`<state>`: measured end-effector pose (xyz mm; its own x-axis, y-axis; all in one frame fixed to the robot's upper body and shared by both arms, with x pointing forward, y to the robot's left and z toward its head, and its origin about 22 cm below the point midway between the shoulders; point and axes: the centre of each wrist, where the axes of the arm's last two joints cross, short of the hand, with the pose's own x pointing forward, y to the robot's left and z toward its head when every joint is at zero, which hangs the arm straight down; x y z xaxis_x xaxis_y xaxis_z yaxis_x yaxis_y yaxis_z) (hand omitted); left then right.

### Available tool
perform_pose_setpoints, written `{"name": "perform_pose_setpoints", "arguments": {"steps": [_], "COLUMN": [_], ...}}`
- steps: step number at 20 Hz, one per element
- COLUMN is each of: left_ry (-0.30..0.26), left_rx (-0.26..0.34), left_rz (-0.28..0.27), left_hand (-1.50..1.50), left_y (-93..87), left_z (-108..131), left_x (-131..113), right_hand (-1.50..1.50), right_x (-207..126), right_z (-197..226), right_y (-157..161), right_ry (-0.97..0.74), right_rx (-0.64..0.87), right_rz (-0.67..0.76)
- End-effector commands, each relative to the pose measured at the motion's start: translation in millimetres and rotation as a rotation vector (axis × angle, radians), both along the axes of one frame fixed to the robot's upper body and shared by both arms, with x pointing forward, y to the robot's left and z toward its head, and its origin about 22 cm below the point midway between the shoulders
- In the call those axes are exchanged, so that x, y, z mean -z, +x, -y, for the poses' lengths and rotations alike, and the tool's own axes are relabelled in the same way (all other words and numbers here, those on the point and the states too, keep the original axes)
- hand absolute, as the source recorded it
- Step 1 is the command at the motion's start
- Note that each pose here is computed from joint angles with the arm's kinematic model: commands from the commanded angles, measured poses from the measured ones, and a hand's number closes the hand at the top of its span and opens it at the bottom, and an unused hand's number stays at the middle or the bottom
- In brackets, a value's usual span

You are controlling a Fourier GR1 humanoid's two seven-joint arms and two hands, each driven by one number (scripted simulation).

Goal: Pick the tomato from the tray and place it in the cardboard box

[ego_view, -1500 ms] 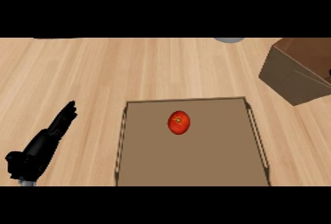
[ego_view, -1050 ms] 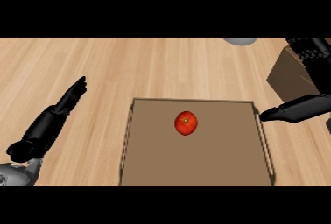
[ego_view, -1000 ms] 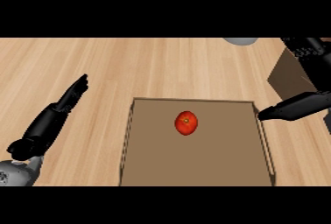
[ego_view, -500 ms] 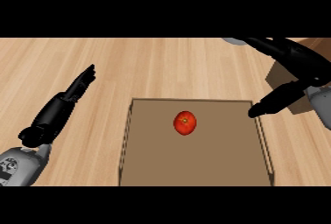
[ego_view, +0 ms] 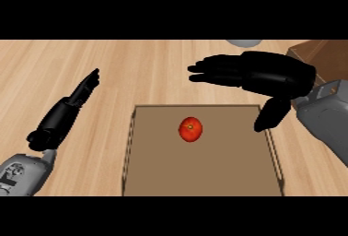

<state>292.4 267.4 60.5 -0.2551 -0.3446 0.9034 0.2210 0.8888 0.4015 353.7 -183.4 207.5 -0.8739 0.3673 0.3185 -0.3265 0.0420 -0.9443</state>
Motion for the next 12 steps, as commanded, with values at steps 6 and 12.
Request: {"name": "perform_pose_setpoints", "arguments": {"steps": [6,12], "left_ry": [-0.001,-0.003], "left_rx": [-0.008,0.001], "left_rz": [-0.012,-0.002], "left_hand": [0.00,0.00], "left_y": [-3.2,-8.7], "left_z": [-13.2,-10.8], "left_x": [8.4,-0.2], "right_hand": [-1.50,-1.50], "right_x": [-3.6,1.5], "right_z": [-65.8,-79.0], "right_y": [-53.1,-71.9], "right_ry": [-0.267,-0.383], "right_rx": [0.004,0.079], "right_rz": [0.115,0.079]}}
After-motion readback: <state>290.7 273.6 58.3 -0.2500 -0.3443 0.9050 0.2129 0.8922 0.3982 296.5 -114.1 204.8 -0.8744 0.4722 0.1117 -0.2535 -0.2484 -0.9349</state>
